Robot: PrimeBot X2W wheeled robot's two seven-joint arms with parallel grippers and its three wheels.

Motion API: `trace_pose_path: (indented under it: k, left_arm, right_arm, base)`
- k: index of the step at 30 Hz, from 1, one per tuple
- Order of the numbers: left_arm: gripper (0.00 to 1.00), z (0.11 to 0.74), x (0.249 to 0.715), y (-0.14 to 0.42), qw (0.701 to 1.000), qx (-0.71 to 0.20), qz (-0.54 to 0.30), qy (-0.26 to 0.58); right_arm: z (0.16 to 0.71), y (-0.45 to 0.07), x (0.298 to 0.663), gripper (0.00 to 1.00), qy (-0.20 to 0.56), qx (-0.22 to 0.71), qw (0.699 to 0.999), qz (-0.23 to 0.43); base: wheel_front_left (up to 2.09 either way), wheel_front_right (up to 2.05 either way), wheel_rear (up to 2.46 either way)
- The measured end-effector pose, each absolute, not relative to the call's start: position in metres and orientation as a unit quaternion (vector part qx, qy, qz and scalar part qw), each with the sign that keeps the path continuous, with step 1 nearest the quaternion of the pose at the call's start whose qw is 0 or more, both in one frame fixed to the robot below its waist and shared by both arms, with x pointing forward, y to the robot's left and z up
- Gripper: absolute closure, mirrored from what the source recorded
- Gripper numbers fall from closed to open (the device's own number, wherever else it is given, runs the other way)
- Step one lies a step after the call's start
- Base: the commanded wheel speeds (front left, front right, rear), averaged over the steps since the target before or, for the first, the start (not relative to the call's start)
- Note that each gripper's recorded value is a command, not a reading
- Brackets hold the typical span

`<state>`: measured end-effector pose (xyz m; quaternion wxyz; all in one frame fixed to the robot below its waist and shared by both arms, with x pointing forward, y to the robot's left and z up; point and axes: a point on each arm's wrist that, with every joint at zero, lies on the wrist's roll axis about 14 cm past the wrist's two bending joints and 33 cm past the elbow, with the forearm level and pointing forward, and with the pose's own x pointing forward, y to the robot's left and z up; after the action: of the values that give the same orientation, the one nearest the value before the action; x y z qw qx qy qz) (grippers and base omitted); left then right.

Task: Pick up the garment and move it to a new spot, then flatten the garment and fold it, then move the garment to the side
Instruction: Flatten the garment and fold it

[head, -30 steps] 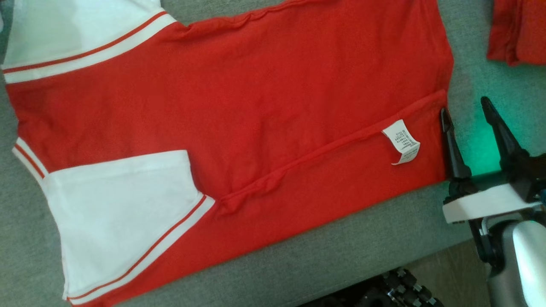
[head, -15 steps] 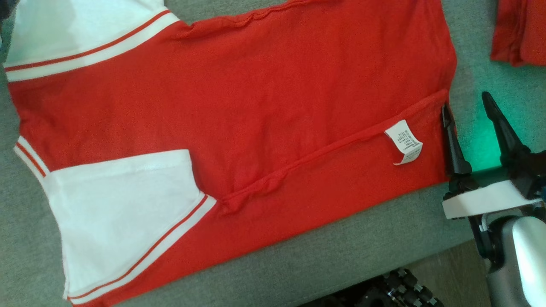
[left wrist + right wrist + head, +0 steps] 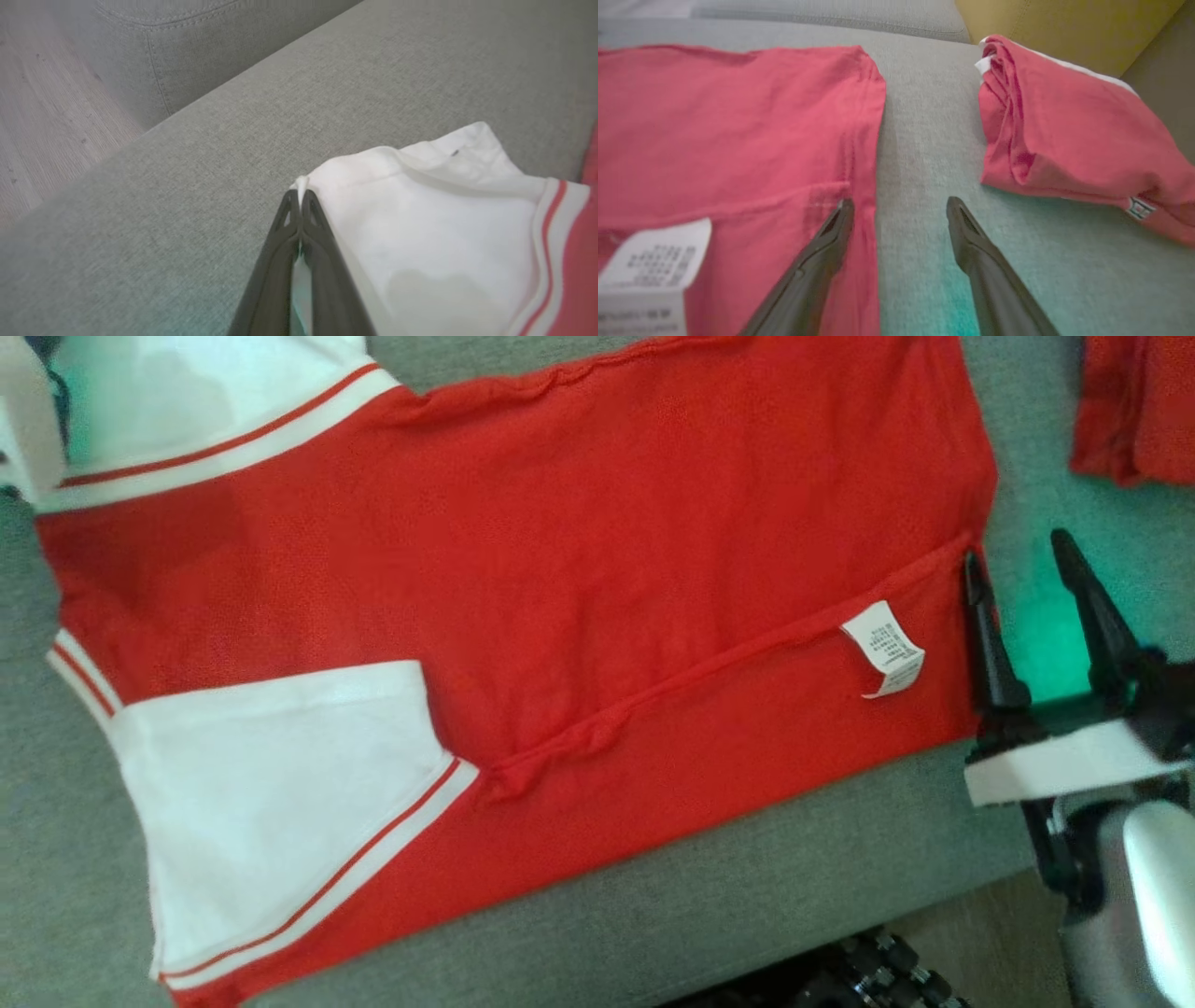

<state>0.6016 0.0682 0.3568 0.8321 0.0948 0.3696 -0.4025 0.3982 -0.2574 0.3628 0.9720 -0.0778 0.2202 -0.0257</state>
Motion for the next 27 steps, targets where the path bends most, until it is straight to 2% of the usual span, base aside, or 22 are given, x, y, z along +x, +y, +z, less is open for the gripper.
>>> trace_pose_path:
  k: [3, 8, 12, 18, 27]
  left_arm:
    - [1.0, 0.365, 0.598, 0.068, 0.838, 0.1, -0.409, 0.347]
    - [1.0, 0.393, 0.604, 0.069, 0.855, 0.103, -0.411, 0.3]
    - [1.0, 0.405, 0.603, 0.072, 0.86, 0.107, -0.412, 0.281]
    - [1.0, 0.412, 0.601, 0.082, 0.867, 0.105, -0.408, 0.266]
    - [1.0, 0.417, 0.598, 0.083, 0.869, 0.099, -0.409, 0.259]
  right_arm:
    - [0.372, -0.251, 0.415, 0.0, 0.204, -0.046, 0.978, -0.017]
    - [0.406, -0.259, 0.48, 0.0, 0.167, -0.095, 0.981, 0.012]
    - [0.396, -0.259, 0.513, 0.0, 0.209, -0.121, 0.97, 0.034]
    - [0.363, -0.256, 0.521, 0.0, 0.289, -0.156, 0.942, 0.068]
    - [0.368, -0.247, 0.524, 0.0, 0.306, -0.166, 0.932, 0.098]
  base:
    - [0.0, 0.0, 0.0]
    - [0.0, 0.0, 0.0]
    - [0.0, 0.0, 0.0]
    - [0.0, 0.0, 0.0]
    - [0.0, 0.0, 0.0]
